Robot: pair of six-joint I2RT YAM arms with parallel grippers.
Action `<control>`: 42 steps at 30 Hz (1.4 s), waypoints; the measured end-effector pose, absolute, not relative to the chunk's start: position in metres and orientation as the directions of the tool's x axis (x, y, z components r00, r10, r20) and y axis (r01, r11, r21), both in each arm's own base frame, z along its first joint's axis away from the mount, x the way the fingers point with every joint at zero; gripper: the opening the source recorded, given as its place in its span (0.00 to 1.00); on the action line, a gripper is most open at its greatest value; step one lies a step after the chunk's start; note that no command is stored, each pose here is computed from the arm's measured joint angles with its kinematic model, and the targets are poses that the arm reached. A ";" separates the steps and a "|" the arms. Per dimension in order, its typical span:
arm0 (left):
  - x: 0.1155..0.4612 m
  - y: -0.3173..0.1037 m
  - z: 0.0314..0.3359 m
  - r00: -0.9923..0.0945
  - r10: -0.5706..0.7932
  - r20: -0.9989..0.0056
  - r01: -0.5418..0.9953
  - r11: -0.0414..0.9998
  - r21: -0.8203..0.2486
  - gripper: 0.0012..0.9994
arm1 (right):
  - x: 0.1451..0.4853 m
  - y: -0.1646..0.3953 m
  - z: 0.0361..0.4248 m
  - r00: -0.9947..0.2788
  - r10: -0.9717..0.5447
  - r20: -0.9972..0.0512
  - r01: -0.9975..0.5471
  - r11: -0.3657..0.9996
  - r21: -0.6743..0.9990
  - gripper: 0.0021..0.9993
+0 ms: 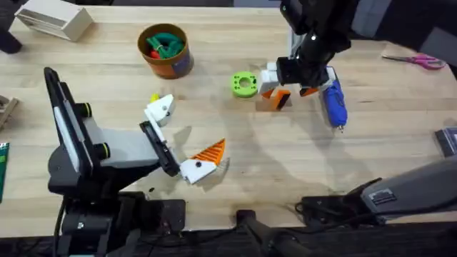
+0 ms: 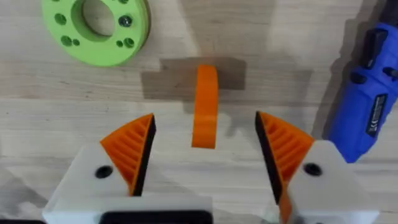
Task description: Pick up the gripper from the table and insert it into the empty holder that is missing its gripper. Then pick up a screw, insert it into the mounting hole, and use the screwdriver to tighten it. Finally, clean up the table by picking up the vegetable and placing it into the bucket.
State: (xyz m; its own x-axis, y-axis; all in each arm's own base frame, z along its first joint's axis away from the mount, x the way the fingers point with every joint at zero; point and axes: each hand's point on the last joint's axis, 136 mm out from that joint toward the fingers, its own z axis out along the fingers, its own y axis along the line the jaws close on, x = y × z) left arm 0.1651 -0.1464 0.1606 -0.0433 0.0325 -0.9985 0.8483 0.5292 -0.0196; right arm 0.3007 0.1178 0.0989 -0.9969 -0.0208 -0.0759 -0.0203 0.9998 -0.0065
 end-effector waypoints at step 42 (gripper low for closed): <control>0.165 -0.146 0.161 -0.043 0.032 -0.999 0.848 0.529 -0.019 0.99 | 0.310 0.113 0.195 -0.943 0.079 -0.322 0.024 0.985 0.171 0.02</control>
State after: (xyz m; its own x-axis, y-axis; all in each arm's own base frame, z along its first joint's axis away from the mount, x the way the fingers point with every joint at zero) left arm 0.1651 -0.1464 0.1606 -0.0431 0.0325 -0.9985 0.8483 0.5292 -0.0194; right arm 0.3096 0.1134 0.1946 -0.9434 0.0788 -0.3223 0.0239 0.9850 0.1709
